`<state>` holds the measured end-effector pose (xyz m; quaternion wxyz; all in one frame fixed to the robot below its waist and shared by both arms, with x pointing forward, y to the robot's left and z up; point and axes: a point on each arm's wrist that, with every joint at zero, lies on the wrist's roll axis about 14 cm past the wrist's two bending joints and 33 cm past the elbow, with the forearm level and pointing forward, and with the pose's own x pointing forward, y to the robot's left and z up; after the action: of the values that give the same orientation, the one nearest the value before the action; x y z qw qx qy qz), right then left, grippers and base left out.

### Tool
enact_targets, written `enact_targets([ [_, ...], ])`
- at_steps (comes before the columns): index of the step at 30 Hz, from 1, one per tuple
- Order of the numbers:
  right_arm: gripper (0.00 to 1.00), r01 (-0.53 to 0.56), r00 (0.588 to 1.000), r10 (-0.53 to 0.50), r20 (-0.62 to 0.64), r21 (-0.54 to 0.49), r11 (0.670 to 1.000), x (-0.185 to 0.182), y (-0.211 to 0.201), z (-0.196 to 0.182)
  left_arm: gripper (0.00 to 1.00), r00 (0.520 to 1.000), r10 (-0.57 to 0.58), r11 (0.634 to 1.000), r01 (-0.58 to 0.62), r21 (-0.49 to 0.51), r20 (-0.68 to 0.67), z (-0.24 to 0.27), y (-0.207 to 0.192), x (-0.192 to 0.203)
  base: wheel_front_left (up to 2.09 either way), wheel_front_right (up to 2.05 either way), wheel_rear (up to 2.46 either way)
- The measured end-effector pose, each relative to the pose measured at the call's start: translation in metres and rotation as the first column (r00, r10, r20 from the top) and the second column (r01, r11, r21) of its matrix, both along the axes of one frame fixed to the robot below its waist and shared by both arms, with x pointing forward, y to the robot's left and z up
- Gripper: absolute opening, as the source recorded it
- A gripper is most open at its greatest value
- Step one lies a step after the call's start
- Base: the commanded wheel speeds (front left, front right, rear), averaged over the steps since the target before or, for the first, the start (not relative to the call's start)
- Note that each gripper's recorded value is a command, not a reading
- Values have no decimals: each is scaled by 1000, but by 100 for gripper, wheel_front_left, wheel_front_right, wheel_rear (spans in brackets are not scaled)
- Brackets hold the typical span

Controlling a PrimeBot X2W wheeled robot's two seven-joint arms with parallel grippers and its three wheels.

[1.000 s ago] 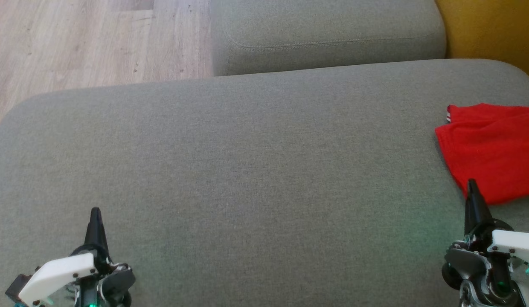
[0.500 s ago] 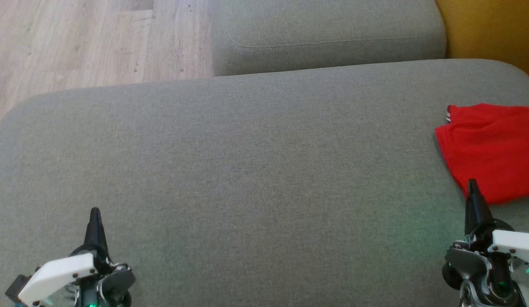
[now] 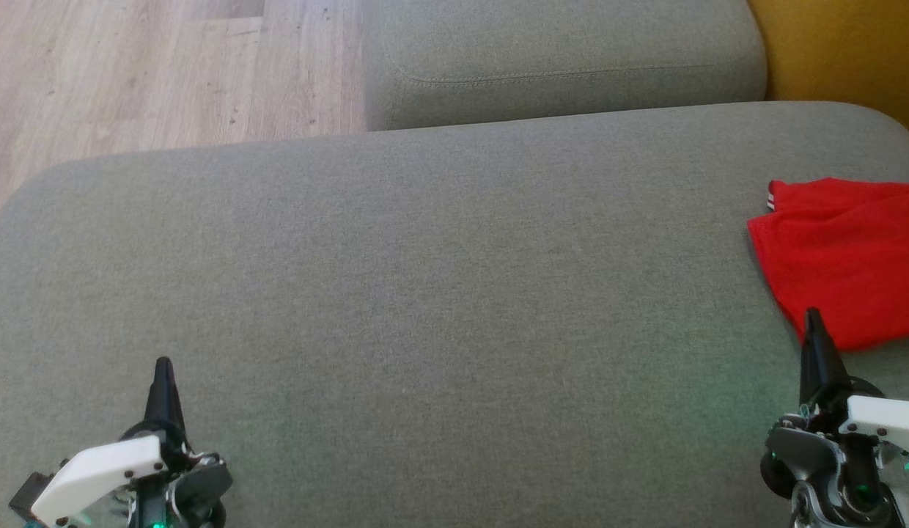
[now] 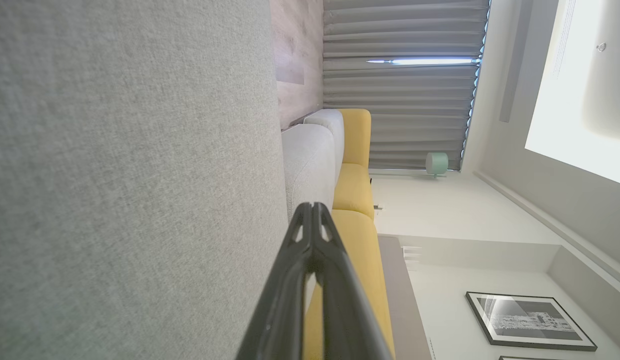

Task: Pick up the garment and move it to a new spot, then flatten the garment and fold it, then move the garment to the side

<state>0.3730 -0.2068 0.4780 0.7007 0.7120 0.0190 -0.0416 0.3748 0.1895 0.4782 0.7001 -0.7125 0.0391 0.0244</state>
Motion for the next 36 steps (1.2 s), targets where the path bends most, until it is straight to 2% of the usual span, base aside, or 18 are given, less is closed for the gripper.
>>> enact_targets([
  [36, 0, -1, 1000, 1, 0, 5, 1000, 0, 0, 0, 0, 1000, -1, 1000, 1, 2, 0, 0, 0, 0, 0, 0, 0],
])
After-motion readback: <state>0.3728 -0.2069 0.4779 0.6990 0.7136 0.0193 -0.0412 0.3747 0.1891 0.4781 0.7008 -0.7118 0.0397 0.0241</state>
